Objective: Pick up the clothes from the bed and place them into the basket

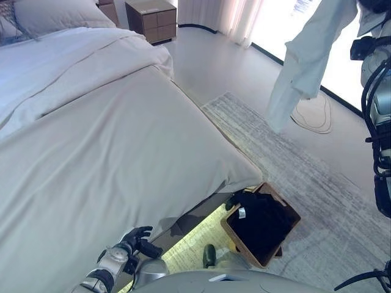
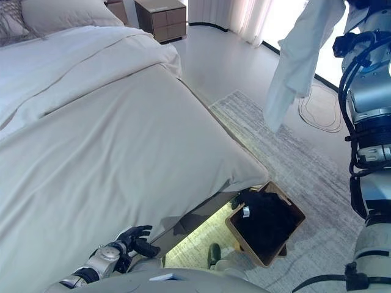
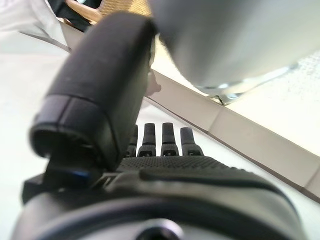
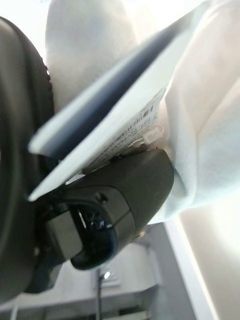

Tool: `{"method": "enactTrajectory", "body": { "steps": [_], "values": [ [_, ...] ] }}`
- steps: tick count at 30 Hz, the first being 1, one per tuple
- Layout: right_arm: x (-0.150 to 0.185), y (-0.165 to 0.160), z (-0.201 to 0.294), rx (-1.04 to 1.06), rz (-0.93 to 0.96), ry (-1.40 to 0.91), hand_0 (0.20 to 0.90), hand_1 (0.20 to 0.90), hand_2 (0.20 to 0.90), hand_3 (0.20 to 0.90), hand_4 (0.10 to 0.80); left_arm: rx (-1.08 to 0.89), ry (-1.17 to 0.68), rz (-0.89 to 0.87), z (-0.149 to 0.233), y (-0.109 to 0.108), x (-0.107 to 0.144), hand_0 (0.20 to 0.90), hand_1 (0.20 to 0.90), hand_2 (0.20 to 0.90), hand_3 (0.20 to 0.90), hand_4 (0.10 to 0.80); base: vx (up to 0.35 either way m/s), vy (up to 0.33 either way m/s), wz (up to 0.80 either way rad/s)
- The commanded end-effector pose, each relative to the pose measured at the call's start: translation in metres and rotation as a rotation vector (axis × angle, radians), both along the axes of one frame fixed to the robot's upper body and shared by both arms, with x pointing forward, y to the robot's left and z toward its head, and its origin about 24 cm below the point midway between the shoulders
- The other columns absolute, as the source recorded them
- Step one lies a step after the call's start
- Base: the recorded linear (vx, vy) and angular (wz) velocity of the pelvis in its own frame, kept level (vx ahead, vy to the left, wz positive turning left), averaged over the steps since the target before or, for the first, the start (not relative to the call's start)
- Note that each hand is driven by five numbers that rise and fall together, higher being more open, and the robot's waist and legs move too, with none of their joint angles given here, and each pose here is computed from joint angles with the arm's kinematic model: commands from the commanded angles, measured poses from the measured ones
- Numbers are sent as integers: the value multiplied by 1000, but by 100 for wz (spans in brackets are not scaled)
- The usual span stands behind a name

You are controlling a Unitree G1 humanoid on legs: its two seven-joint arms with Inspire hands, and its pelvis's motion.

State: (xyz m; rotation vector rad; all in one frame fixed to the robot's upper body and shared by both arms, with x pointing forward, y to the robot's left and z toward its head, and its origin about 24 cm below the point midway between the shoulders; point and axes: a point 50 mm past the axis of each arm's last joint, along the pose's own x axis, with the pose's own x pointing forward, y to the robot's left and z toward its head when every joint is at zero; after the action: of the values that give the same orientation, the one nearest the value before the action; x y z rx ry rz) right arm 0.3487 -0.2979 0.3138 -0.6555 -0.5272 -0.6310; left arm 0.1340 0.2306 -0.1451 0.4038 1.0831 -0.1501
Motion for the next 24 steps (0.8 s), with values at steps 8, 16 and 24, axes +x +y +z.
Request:
{"method": "enactTrajectory", "body": {
  "steps": [8, 16, 24],
  "values": [
    [-20, -27, -21, -22, -53, -2, 300, 300, 300, 200, 100, 24, -26, 282, 1, 27, -11, 900, 900, 900, 900, 800, -33, -105, -4],
    [-31, -7, -47, 78, 9, -167, 300, 300, 300, 200, 100, -88, -168, 366, 9, 6, 22, 900, 900, 900, 900, 800, -98, -48, -2],
    [-56, 2, -16, 29, -20, -431, 300, 300, 300, 200, 100, -119, -152, 319, 5, -8, 18, 900, 900, 900, 900, 800, 4, -1, -3]
  ]
}}
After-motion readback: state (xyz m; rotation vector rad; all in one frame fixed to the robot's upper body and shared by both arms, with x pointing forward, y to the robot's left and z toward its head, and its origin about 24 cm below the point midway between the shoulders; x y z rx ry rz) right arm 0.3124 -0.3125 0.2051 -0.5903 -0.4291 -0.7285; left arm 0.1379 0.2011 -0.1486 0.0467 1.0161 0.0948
